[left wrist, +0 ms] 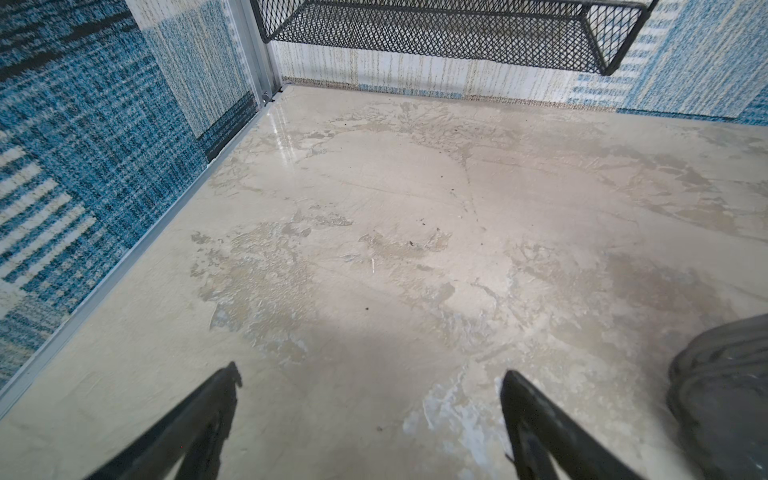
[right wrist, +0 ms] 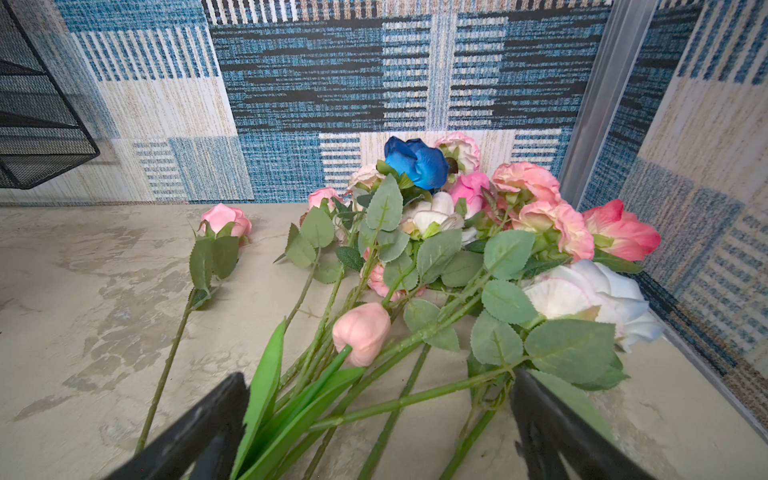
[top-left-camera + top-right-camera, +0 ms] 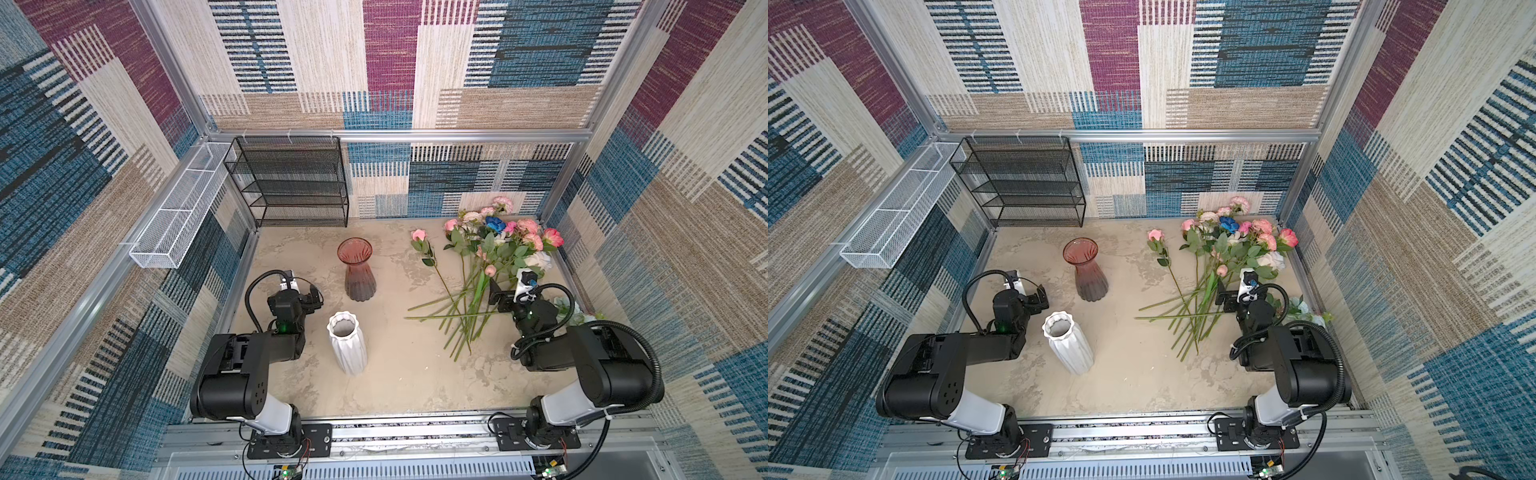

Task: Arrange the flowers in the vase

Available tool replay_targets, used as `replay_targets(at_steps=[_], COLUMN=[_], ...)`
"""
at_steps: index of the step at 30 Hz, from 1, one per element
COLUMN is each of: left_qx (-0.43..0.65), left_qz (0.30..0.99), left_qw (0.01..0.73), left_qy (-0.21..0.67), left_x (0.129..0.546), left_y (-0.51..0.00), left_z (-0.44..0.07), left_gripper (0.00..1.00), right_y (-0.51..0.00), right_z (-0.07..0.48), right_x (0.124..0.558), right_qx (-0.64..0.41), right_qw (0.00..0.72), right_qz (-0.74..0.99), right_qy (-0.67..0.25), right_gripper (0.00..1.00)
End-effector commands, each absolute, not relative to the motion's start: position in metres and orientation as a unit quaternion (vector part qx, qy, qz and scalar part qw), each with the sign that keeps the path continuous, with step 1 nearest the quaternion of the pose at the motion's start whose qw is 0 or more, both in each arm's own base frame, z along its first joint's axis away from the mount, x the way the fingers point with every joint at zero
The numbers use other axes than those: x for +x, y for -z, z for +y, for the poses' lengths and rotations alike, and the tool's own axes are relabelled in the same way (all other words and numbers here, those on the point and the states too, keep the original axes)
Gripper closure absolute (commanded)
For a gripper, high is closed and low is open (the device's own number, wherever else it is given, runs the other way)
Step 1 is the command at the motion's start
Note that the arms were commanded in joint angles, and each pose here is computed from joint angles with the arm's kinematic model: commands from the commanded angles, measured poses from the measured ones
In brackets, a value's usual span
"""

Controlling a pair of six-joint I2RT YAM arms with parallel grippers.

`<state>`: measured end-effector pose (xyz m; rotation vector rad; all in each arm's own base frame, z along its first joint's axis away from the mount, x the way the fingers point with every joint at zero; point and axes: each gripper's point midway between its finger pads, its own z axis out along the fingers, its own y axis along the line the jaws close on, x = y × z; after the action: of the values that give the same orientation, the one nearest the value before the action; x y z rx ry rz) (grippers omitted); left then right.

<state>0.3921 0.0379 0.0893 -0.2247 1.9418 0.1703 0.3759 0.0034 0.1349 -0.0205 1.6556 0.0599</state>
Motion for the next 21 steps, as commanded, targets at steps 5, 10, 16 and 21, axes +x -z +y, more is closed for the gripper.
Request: replay_targets(at_steps=[5, 10, 16, 21], left_qx=[-0.081, -0.082, -0.082, -0.081], left_qz=[0.815, 0.815, 0.815, 0.815], left_qw=[0.568, 0.568, 0.568, 0.568], left_qy=[-0.080, -0.080, -0.080, -0.080], left_x=[0.3953, 0.3953, 0.3953, 0.3949], left_y=[-0.0963, -0.0965, -0.0966, -0.0962], left_z=[0.0373, 0.0375, 0.0375, 0.0375], left_gripper=[0.00, 0.01, 0.00, 0.00], right_y=[-0.1432, -0.1432, -0.1435, -0.1429], right_z=[0.0036, 0.0036, 0.0038, 0.0039], right_x=[0.3768, 0.3769, 0.3769, 0.3771], right_qx=[-0.012, -0.012, -0.013, -0.012], right_qw=[0.688, 0.688, 0.688, 0.687], right_qz=[0.725, 0.725, 0.725, 0.726], right_qy=[-0.025, -0.025, -0.025, -0.026], right_gripper=[0.01, 0.00, 0.00, 0.00])
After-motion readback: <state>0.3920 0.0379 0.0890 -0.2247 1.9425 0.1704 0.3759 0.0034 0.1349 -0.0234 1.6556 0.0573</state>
